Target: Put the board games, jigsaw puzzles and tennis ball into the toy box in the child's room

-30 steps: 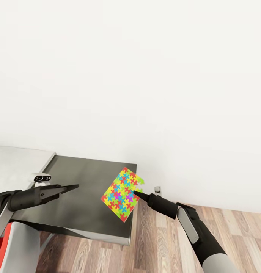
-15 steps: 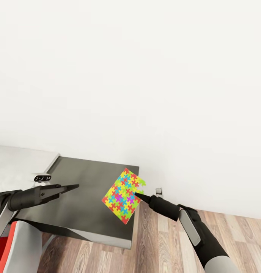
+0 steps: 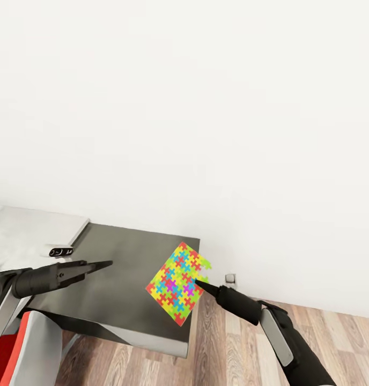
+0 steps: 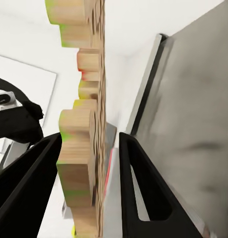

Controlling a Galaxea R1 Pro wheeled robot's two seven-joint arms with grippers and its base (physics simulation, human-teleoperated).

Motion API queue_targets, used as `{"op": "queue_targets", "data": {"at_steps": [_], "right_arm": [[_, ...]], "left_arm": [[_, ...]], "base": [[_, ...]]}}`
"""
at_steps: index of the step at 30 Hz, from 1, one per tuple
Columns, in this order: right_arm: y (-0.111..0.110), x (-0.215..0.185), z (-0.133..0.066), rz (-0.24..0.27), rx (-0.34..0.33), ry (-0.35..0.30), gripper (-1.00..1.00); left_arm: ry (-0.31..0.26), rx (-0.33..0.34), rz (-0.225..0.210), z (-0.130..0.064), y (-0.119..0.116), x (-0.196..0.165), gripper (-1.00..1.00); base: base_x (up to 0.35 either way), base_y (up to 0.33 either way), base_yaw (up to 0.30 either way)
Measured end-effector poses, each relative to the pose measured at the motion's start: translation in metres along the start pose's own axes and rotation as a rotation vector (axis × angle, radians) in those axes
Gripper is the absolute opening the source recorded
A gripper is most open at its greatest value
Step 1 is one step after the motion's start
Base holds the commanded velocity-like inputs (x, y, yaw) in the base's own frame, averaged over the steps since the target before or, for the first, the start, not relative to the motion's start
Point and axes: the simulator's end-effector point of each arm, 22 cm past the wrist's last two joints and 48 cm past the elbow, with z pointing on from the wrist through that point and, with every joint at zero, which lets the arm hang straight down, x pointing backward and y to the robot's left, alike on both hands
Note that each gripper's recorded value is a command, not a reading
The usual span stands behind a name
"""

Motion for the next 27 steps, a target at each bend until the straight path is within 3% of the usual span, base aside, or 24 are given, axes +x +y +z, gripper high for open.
{"op": "queue_targets", "data": {"at_steps": [6, 20, 27], "right_arm": [[0.015, -0.018, -0.018, -0.059, -0.021, -0.032, -1.00], [0.049, -0.031, -0.022, -0.157, -0.078, -0.064, -1.00], [0.058, -0.028, -0.025, -0.174, -0.085, -0.068, -1.00]], "left_arm": [[0.000, 0.003, 0.010, 0.000, -0.005, -0.002, 1.00], [-0.001, 0.006, 0.034, 0.000, -0.015, -0.006, 1.00], [-0.001, 0.007, 0.047, 0.000, -0.020, -0.007, 1.00]], "base": [[0.000, 0.000, 0.067], [0.000, 0.000, 0.067], [0.000, 0.000, 0.066]]}}
